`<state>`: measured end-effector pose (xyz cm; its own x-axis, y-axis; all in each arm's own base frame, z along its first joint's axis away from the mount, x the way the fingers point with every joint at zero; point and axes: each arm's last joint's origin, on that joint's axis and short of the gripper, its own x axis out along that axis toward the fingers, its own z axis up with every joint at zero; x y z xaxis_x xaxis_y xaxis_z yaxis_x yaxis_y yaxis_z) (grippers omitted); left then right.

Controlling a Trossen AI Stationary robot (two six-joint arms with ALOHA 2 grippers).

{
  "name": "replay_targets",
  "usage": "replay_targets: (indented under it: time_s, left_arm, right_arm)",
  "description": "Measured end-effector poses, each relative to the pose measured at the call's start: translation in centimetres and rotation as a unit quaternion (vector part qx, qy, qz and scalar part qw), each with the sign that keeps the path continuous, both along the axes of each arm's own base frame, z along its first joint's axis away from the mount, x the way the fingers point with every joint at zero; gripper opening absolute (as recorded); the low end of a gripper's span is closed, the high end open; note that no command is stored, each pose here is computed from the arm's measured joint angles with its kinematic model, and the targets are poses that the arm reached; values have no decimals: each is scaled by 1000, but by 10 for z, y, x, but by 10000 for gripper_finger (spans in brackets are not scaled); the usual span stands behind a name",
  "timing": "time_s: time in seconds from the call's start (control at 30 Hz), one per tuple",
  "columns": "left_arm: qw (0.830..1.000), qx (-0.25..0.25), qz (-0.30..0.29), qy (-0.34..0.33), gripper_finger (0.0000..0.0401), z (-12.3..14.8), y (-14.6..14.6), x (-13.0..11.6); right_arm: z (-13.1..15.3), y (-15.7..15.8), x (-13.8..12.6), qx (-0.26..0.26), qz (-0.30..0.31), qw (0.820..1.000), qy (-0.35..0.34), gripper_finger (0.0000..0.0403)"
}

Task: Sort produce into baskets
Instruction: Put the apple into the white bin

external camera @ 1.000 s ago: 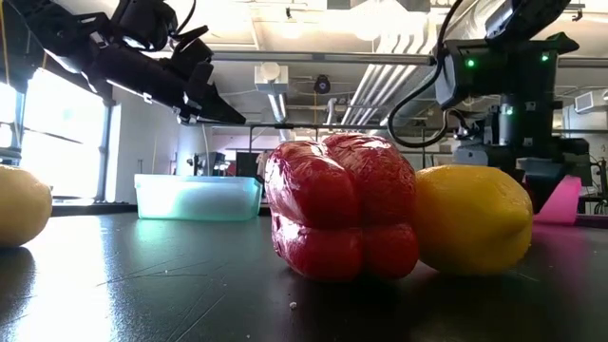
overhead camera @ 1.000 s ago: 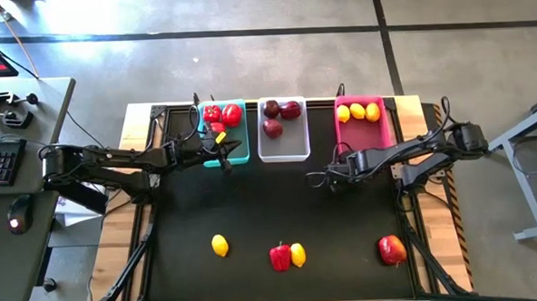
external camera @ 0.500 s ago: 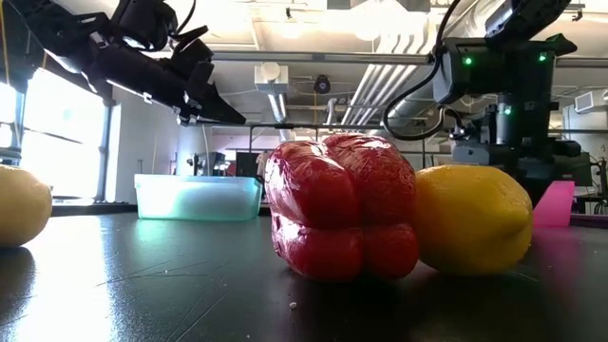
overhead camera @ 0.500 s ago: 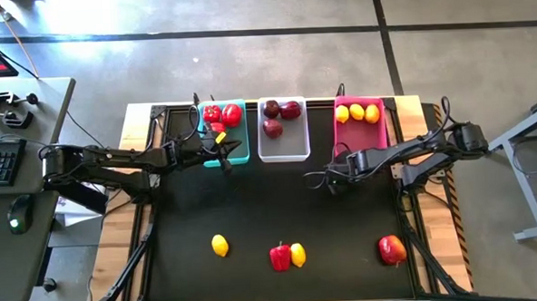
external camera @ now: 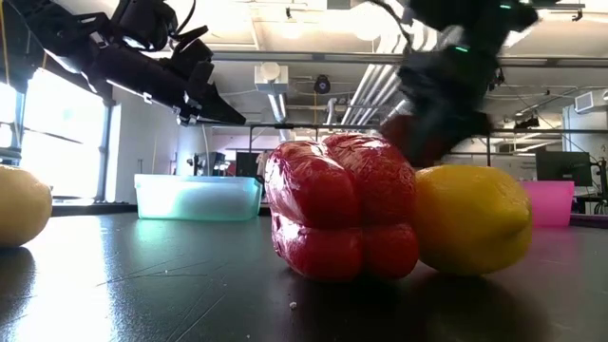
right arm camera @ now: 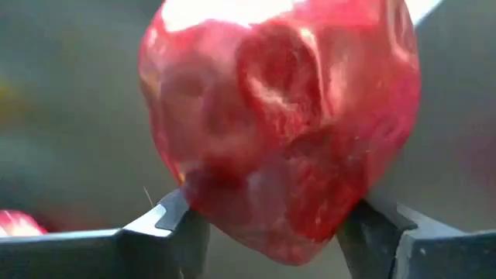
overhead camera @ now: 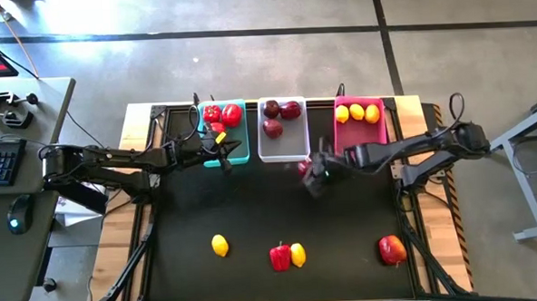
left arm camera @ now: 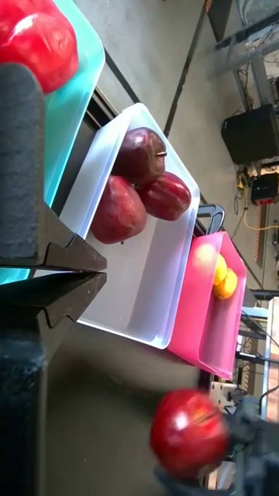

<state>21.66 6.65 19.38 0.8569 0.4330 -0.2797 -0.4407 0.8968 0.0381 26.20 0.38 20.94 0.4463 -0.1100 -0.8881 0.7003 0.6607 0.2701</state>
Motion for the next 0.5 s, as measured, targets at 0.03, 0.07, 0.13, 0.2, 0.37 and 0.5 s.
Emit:
replay_targets:
  time_s: [0.03,0.07,0.13,0.2,0.37,0.5]
  left_arm:
    - [1000,0,0,0,0,0,0,0]
    - [1000,0,0,0,0,0,0,0]
    - [1000,0,0,1,0,0,0,0]
    - [1000,0,1,2,0,0,0,0]
    - [1000,3,3,7,0,-1,0,0]
    - [1000,4,3,7,0,-1,0,0]
  right_arm:
    - [7,-6,7,-19,-6,999,-27,207]
    - [12,-14,14,-33,-13,998,-45,207]
    - [20,-32,23,-50,-31,997,-58,207]
    - [27,-55,33,-66,-48,995,-62,207]
    - [33,-116,55,-67,-70,995,-28,207]
    - [27,-159,64,-47,-68,996,35,206]
